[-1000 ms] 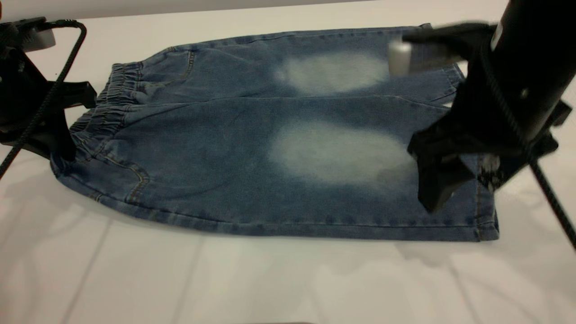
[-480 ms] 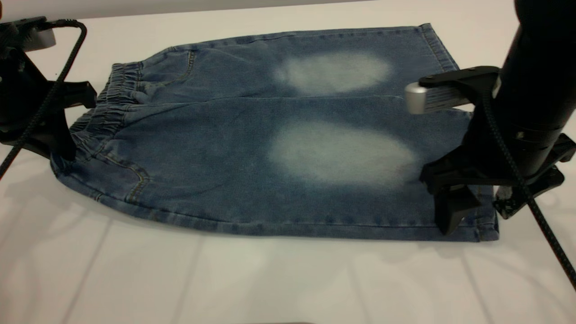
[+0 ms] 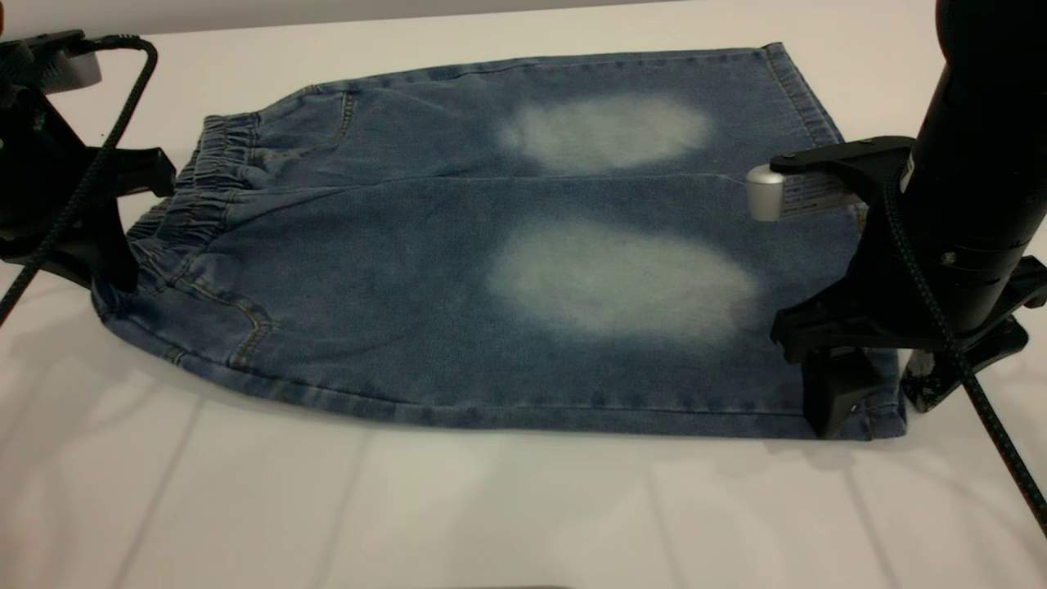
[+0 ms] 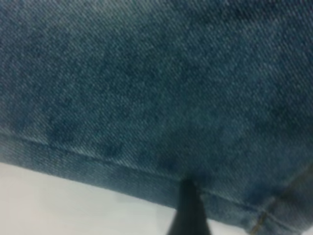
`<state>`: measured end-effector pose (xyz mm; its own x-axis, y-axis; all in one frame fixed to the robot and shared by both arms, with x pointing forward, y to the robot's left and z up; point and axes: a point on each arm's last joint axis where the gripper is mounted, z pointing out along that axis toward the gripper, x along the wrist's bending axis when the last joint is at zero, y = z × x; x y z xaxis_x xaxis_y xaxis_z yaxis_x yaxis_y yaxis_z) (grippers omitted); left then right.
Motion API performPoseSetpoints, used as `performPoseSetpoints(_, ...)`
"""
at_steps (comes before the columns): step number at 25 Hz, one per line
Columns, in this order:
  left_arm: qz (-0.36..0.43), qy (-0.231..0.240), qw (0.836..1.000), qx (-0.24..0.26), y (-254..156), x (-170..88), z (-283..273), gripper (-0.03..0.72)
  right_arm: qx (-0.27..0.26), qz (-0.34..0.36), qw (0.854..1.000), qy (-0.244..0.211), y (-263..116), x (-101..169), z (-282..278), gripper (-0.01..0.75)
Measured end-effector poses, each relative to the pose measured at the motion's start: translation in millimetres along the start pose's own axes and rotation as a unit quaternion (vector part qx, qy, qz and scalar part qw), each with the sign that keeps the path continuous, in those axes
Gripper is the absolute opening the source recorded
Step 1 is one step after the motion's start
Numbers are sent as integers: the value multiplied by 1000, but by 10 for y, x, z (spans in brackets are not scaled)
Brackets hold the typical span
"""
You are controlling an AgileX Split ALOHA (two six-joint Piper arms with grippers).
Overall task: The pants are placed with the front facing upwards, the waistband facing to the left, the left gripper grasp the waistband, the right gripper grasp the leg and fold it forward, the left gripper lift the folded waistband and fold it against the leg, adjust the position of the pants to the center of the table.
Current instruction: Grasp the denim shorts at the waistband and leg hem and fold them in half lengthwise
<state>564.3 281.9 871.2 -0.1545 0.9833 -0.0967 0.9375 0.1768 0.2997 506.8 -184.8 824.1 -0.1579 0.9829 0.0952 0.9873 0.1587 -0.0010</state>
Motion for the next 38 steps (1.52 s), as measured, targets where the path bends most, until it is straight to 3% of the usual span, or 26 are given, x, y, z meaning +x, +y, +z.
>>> performPoseSetpoints(6, -1, 0, 1000, 0, 0, 0, 0, 58, 0, -7, 1000, 1, 0, 2, 7, 100)
performPoseSetpoints(8, -1, 0, 1000, 0, 0, 0, 0, 58, 0, -12, 1000, 3, 0, 4, 6, 48)
performPoseSetpoints(14, -2, 2, 1000, 29, 20, -13, -33, 58, 8, -41, 999, 5, -16, 15, -165, 34)
performPoseSetpoints(23, 13, -1, 999, 51, 291, -95, -207, 58, -131, -65, 989, 26, 201, 130, -1057, 34)
performPoseSetpoints(32, 24, -12, 1000, 13, 644, -189, -420, 58, -208, -57, 976, 24, 546, 51, -1447, 34)
performPoseSetpoints(38, 23, -21, 998, -45, 803, -221, -471, 58, -267, -55, 962, 13, 715, -52, -1484, 34)
